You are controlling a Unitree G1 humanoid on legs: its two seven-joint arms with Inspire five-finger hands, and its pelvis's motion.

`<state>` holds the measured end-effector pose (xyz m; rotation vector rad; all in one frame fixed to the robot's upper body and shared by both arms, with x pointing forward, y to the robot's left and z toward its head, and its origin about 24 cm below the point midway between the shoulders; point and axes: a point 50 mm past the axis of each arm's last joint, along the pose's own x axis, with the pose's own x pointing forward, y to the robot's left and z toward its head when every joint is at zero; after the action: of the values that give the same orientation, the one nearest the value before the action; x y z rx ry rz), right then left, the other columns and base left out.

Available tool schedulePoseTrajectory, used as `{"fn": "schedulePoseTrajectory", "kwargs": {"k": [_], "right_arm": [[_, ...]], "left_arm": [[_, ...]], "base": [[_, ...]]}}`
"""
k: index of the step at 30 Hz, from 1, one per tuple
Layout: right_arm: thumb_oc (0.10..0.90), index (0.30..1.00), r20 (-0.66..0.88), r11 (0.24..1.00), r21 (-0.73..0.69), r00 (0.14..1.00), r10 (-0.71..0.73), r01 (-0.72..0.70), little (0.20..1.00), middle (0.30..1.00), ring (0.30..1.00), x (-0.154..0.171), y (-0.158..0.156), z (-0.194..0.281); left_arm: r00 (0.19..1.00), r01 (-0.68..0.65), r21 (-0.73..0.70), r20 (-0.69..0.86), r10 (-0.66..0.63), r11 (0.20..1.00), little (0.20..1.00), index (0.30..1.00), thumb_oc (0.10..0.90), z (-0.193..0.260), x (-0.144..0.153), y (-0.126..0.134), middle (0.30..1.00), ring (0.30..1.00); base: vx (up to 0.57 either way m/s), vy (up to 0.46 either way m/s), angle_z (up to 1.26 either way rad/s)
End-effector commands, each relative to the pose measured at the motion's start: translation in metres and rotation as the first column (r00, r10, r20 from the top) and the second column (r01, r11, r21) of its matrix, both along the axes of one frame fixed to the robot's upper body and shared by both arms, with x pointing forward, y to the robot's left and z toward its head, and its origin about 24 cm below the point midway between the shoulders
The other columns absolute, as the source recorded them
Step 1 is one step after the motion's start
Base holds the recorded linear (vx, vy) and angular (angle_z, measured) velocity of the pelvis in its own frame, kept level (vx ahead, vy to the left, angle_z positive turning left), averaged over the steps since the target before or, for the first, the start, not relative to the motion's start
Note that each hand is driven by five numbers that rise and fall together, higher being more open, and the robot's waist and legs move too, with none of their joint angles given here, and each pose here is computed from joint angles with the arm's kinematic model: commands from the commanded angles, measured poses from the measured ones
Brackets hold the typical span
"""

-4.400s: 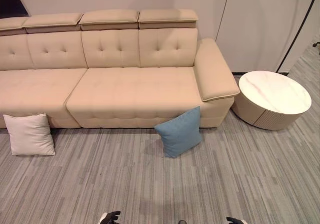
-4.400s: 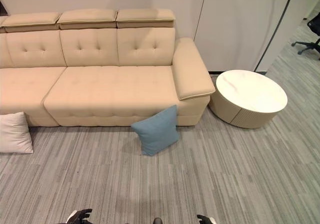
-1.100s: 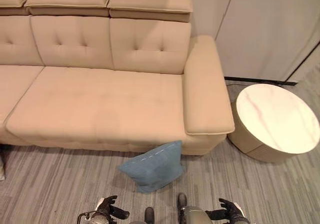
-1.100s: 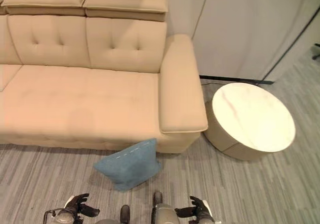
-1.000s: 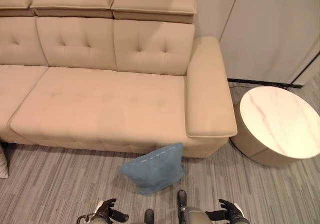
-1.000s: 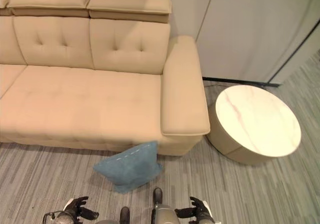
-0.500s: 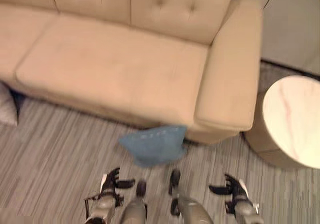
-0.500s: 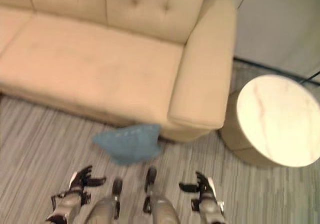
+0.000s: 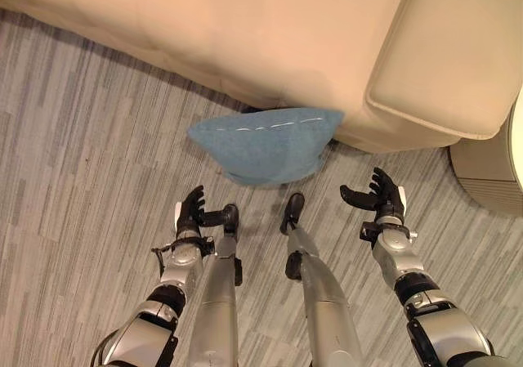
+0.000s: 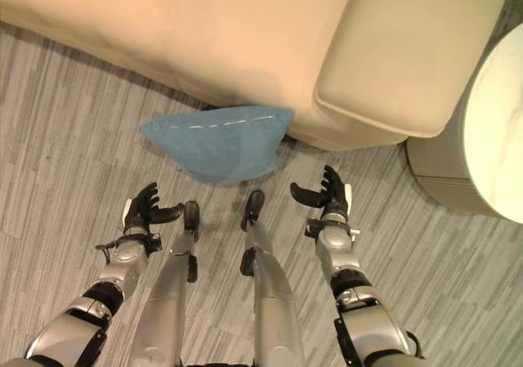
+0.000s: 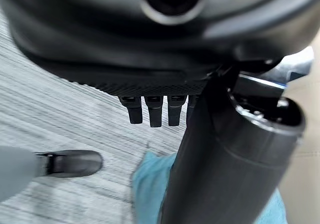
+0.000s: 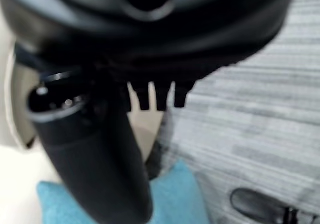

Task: Pick up all the scattered cushions and arrange them neatly on the sofa.

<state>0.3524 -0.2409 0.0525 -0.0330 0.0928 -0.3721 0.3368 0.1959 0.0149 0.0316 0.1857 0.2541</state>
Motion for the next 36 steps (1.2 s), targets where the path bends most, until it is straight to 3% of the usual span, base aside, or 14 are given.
{"fn": "schedulePoseTrajectory", "kwargs": {"k": [1,6,9,15,17,23,24,25,26,27,28,29,36], "right_arm": [[0.800,0.900,0.096,0.998,-0.037,0.994,-0.048,0.052,0.900,0.900,0.900,-0.007,-0.019,0.014],[0.800,0.900,0.324,0.991,-0.133,0.943,0.074,-0.032,0.900,0.900,0.900,0.029,0.000,0.101],[0.800,0.900,0.372,0.981,-0.180,0.918,0.135,-0.071,0.900,0.900,0.900,0.035,0.009,0.124],[0.800,0.900,0.404,0.950,-0.264,0.875,0.267,-0.167,0.900,0.900,0.900,0.045,0.045,0.149],[0.800,0.900,0.425,0.935,-0.269,0.843,0.330,-0.230,0.900,0.900,0.900,0.047,0.073,0.154],[0.800,0.900,0.466,0.909,-0.279,0.784,0.410,-0.310,0.900,0.900,0.900,0.046,0.118,0.165],[0.776,0.865,0.471,0.907,-0.273,0.777,0.418,-0.322,0.865,0.865,0.865,0.046,0.122,0.165],[0.516,0.474,0.485,0.905,-0.261,0.765,0.424,-0.336,0.474,0.474,0.474,0.045,0.127,0.167],[0.400,0.300,0.497,0.905,-0.255,0.757,0.425,-0.341,0.300,0.300,0.300,0.044,0.130,0.170],[0.400,0.300,0.529,0.900,-0.253,0.727,0.437,-0.356,0.300,0.300,0.300,0.042,0.136,0.178],[0.400,0.300,0.530,0.900,-0.253,0.727,0.437,-0.356,0.300,0.300,0.300,0.042,0.136,0.178],[0.400,0.300,0.559,0.898,-0.247,0.703,0.439,-0.365,0.300,0.300,0.300,0.039,0.138,0.184],[0.400,0.300,0.643,0.907,-0.198,0.648,0.407,-0.373,0.300,0.300,0.300,0.026,0.127,0.186]], "left_arm": [[0.992,-0.084,0.027,0.100,0.081,0.996,0.900,0.900,0.800,0.015,0.000,0.022,0.900,0.900],[0.955,-0.039,0.034,0.296,0.027,0.999,0.900,0.900,0.800,0.076,0.027,0.020,0.900,0.900],[0.936,-0.005,0.060,0.350,-0.017,0.998,0.900,0.900,0.800,0.096,0.033,0.017,0.900,0.900],[0.902,0.065,0.120,0.418,-0.109,0.991,0.900,0.900,0.800,0.125,0.045,-0.001,0.900,0.900],[0.889,0.090,0.115,0.439,-0.132,0.989,0.900,0.900,0.800,0.135,0.051,-0.017,0.900,0.900],[0.846,0.153,0.108,0.500,-0.187,0.982,0.900,0.900,0.800,0.156,0.056,-0.052,0.900,0.900],[0.838,0.161,0.110,0.510,-0.195,0.981,0.900,0.900,0.800,0.160,0.057,-0.056,0.900,0.900],[0.823,0.173,0.114,0.528,-0.207,0.978,0.900,0.900,0.800,0.166,0.057,-0.062,0.900,0.900],[0.813,0.179,0.121,0.541,-0.216,0.976,0.900,0.900,0.800,0.172,0.058,-0.066,0.900,0.900],[0.796,0.180,0.131,0.562,-0.223,0.975,0.900,0.900,0.800,0.182,0.059,-0.071,0.900,0.900],[0.796,0.180,0.131,0.563,-0.223,0.975,0.380,0.380,0.453,0.182,0.059,-0.071,0.380,0.380],[0.781,0.181,0.120,0.585,-0.217,0.976,0.300,0.300,0.400,0.190,0.060,-0.074,0.300,0.300],[0.739,0.193,0.037,0.652,-0.170,0.981,0.300,0.300,0.400,0.196,0.051,-0.068,0.300,0.300]], "base": [[-0.04,0.032,0.08],[0.01,0.020,0.11],[0.00,0.024,0.11],[0.00,0.006,0.01],[0.00,0.000,0.00],[0.00,0.000,0.00],[0.00,0.000,0.00],[0.00,0.000,0.00],[0.00,0.000,0.00],[0.00,0.000,0.00],[0.00,0.000,0.00],[0.00,0.000,0.00],[0.00,-0.006,-0.02]]}}
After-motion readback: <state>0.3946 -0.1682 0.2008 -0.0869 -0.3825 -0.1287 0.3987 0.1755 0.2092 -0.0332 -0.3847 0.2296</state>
